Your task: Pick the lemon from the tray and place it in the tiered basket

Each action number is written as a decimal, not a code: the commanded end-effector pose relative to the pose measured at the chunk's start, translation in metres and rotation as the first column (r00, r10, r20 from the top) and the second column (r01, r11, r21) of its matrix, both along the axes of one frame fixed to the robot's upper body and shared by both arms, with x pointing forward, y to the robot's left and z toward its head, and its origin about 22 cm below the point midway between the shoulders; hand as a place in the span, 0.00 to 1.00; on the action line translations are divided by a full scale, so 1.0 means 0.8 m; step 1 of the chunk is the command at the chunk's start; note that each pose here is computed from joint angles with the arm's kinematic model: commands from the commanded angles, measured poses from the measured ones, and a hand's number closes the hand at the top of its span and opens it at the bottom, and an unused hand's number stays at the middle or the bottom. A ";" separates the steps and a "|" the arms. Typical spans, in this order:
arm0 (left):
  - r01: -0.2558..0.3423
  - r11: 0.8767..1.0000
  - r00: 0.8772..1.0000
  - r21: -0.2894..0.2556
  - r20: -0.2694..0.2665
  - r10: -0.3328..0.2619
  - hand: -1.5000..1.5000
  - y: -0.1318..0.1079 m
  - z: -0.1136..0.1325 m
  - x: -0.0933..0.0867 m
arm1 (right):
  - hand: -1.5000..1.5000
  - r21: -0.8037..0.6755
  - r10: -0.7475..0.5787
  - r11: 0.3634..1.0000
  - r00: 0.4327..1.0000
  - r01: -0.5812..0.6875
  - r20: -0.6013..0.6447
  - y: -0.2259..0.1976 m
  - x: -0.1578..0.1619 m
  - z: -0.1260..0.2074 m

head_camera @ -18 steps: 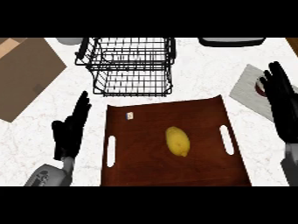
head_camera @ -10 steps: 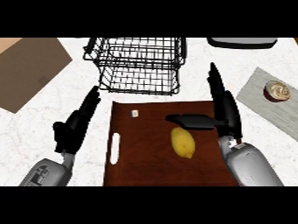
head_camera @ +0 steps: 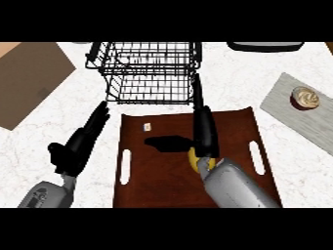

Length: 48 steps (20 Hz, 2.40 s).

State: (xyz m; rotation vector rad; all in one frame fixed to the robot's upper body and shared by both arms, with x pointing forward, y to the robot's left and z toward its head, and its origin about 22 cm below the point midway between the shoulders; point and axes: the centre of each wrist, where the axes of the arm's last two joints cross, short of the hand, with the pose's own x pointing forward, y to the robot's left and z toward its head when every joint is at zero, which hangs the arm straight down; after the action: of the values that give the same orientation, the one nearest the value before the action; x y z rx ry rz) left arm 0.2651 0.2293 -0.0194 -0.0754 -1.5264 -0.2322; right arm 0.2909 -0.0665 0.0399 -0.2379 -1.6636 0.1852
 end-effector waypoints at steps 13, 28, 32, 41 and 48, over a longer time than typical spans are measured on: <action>-0.034 0.999 0.999 0.007 -0.019 0.034 0.50 0.020 -0.009 -0.005 | 0.00 -0.815 -0.038 0.448 0.902 -0.369 -0.429 0.010 0.013 0.093; -0.022 1.000 1.000 -0.004 -0.015 0.022 0.50 0.023 -0.014 -0.010 | 0.00 -0.857 -0.207 0.398 0.878 -0.327 -0.431 0.053 -0.035 0.132; -0.035 0.999 0.999 -0.008 -0.018 0.035 0.50 0.017 0.001 0.008 | 0.00 -0.858 -0.265 0.350 0.838 -0.377 -0.477 0.049 -0.031 0.100; -0.030 1.000 1.000 -0.004 0.003 0.030 0.50 -0.003 -0.009 -0.002 | 0.00 -0.827 -0.285 0.419 0.811 -0.375 -0.511 0.040 -0.044 0.079; -0.025 1.000 1.000 0.003 0.003 0.025 0.50 0.000 0.009 0.005 | 0.00 -0.829 -0.364 0.422 0.769 -0.366 -0.525 0.005 -0.029 0.037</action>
State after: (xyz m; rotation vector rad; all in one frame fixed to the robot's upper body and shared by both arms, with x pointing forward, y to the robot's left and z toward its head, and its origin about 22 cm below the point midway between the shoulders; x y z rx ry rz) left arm 0.2645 0.2336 -0.0178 -0.0665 -1.5272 -0.2198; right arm 0.2669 -0.0544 0.0795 -0.8064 -0.8527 1.1995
